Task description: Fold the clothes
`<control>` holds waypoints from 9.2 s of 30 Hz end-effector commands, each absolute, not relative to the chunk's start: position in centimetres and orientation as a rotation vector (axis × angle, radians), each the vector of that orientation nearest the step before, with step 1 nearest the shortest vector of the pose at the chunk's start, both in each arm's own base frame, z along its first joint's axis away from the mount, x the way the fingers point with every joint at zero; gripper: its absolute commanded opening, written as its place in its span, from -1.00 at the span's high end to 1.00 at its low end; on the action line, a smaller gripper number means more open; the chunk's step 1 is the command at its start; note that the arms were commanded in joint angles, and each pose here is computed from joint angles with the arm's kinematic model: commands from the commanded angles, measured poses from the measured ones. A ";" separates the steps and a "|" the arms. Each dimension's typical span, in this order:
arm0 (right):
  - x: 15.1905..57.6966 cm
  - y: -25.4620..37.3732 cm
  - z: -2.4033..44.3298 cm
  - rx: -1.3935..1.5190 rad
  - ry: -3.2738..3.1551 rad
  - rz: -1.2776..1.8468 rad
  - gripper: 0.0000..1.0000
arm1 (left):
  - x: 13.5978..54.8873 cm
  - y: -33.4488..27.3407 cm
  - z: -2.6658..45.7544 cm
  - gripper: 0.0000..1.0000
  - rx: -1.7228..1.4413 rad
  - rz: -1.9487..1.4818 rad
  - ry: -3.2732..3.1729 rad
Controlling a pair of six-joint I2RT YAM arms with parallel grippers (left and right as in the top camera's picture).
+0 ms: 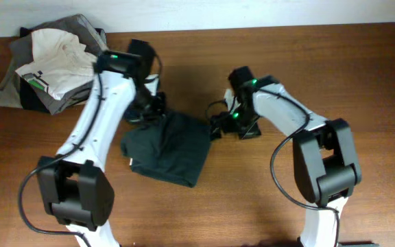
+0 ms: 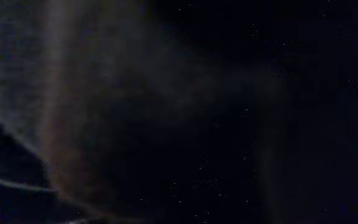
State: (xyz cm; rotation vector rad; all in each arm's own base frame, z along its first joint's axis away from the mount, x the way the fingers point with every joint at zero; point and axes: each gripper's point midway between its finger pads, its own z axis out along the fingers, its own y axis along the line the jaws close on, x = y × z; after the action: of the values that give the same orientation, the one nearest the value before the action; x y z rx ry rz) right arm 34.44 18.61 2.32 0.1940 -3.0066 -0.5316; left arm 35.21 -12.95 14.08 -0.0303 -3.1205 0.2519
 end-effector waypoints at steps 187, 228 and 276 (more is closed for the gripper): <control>37.7 -1.7 23.5 -0.474 -3.294 -0.031 -0.97 | 13.4 -24.4 7.6 0.79 -0.943 0.684 -2.368; 38.7 -1.5 23.7 -0.438 -3.338 -0.059 -0.97 | 30.7 -19.3 1.0 -0.99 -0.668 1.023 -2.519; 37.7 -1.5 23.4 -0.434 -3.295 -0.052 -0.97 | 63.7 3.4 25.8 0.98 -0.043 0.554 -4.080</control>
State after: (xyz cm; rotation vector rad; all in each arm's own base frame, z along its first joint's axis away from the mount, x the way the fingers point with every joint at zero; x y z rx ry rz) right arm 37.79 -1.59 22.67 -0.4419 -3.2734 -0.0350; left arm 63.67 1.93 24.12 -0.1823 -4.0474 0.5198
